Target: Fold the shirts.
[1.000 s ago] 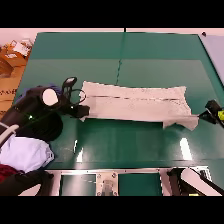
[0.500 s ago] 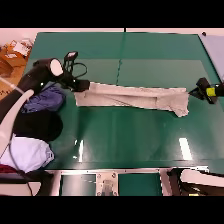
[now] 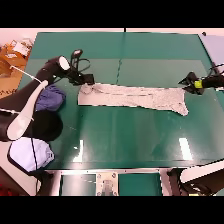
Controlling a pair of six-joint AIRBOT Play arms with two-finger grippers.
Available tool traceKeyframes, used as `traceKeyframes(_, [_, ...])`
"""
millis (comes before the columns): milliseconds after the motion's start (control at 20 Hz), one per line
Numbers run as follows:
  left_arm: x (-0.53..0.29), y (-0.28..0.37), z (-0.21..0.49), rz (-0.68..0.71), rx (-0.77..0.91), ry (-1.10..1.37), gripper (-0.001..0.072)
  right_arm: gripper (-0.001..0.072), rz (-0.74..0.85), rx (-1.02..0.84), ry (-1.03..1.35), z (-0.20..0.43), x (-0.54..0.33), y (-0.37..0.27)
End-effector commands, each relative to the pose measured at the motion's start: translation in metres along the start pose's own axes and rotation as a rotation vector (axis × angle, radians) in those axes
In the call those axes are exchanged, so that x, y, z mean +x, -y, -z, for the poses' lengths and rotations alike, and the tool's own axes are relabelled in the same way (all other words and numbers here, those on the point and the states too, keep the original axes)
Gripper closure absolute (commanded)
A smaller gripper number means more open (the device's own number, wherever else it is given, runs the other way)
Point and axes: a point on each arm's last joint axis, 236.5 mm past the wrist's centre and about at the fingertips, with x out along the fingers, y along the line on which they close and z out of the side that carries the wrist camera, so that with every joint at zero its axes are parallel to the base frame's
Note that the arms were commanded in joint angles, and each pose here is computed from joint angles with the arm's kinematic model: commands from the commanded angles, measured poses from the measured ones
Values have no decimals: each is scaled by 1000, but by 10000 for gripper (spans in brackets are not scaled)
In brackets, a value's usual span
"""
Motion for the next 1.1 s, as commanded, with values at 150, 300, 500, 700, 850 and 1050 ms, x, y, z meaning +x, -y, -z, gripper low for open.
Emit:
traceKeyframes(150, [-66,-40,-18,-9,-109,-70,58,159,-13,-79,-109,5,-48,73])
traceKeyframes(300, [-69,-32,-14,32,-139,-96,452,158,-95,-83,-253,42,-17,90])
traceKeyframes(500, [-71,-12,-10,115,-160,-118,686,159,-258,-121,-360,74,26,61])
traceKeyframes(700, [-69,7,-13,163,-158,-108,687,219,-271,-221,-396,86,45,26])
traceKeyframes(850, [-53,43,-12,183,-101,-100,687,702,-304,-313,-406,78,26,-1])
traceKeyframes(1050, [-9,135,-9,253,5,-16,687,702,-310,-390,-334,56,-42,-52])
